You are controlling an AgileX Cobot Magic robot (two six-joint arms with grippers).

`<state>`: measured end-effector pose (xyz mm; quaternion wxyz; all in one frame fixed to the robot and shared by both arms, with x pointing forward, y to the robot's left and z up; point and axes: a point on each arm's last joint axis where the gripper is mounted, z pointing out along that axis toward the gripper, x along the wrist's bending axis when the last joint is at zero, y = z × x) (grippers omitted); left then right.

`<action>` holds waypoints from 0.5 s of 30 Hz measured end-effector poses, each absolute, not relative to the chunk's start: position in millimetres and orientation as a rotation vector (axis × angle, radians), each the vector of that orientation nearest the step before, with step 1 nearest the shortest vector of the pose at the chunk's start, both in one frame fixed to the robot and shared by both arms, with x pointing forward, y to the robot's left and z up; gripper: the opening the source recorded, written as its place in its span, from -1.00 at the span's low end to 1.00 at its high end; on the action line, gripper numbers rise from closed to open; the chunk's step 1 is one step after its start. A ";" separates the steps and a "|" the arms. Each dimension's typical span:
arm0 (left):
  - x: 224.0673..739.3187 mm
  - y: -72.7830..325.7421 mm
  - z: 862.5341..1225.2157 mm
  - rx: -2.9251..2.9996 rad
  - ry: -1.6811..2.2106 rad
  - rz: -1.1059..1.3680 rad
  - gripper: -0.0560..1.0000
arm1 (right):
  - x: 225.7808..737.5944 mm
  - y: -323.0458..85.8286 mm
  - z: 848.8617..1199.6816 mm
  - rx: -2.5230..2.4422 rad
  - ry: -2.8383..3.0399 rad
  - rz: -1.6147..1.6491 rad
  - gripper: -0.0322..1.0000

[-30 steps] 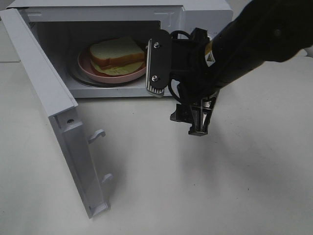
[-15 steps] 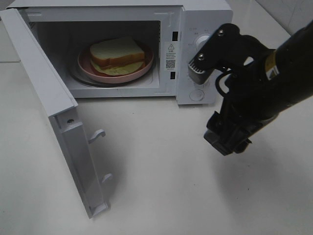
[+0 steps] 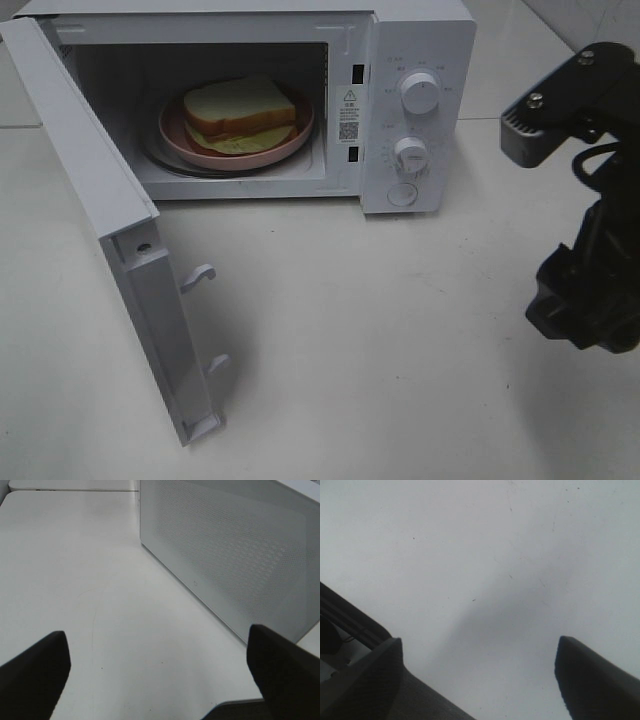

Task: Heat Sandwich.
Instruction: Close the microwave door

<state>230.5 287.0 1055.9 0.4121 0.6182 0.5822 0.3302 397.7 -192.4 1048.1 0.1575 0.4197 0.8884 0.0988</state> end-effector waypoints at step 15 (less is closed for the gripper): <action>230.5 287.0 1055.9 1.555 1.465 0.831 0.77 | 339.6 -240.7 1093.7 1.253 2.423 0.456 0.53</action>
